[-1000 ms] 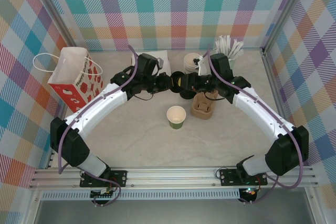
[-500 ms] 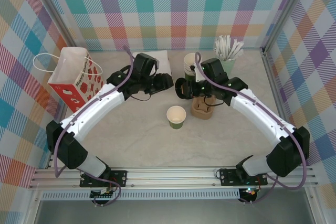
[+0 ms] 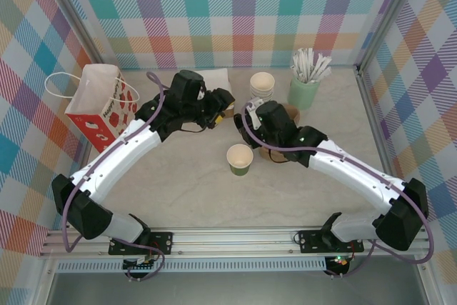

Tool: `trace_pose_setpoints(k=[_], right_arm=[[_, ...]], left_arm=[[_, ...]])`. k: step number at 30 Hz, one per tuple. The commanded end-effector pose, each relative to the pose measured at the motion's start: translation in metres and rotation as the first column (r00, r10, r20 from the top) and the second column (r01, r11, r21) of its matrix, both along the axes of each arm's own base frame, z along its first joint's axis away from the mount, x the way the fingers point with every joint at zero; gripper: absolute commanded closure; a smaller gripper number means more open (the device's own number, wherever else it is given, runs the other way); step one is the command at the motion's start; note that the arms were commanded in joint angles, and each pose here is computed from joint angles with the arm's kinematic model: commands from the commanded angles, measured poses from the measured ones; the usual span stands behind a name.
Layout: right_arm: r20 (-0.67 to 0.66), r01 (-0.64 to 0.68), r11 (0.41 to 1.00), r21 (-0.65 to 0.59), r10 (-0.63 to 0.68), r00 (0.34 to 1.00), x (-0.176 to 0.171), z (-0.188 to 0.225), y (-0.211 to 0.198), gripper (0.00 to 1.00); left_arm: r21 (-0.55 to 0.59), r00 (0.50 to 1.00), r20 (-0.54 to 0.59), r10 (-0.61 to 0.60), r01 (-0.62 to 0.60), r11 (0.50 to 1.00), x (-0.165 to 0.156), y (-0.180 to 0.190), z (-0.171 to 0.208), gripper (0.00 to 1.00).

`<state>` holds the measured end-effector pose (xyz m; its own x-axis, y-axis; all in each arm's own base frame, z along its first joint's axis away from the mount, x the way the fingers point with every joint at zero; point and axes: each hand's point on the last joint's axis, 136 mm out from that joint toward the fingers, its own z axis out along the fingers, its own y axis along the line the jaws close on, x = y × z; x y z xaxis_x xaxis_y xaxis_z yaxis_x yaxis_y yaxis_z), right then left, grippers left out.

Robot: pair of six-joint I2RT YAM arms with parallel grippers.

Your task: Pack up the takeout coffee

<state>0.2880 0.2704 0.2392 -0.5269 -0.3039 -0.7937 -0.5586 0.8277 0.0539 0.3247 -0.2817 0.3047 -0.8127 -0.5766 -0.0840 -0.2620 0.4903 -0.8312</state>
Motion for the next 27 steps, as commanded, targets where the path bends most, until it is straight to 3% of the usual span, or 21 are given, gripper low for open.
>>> trace_pose_setpoints(k=[1,15,21,27], right_arm=[[0.092,0.011,1.000,0.008,-0.012,0.996,0.007,0.016,0.003,0.79],[0.129,-0.009,0.998,0.064,0.001,0.992,0.004,0.030,0.012,0.79],[0.127,-0.050,0.994,0.099,0.038,0.991,-0.002,0.032,0.018,0.79],[0.122,-0.085,0.990,0.114,0.071,0.990,-0.010,0.031,0.018,0.78]], left_arm=[[-0.073,0.999,-0.049,0.006,-0.010,0.997,0.000,-0.009,0.000,0.41],[-0.105,0.993,-0.115,-0.037,0.025,0.994,-0.001,-0.028,-0.016,0.43],[-0.115,0.991,-0.123,-0.055,0.041,0.992,0.000,-0.034,-0.020,0.52],[-0.101,0.993,-0.096,-0.075,0.065,0.993,0.001,-0.035,-0.020,0.68]])
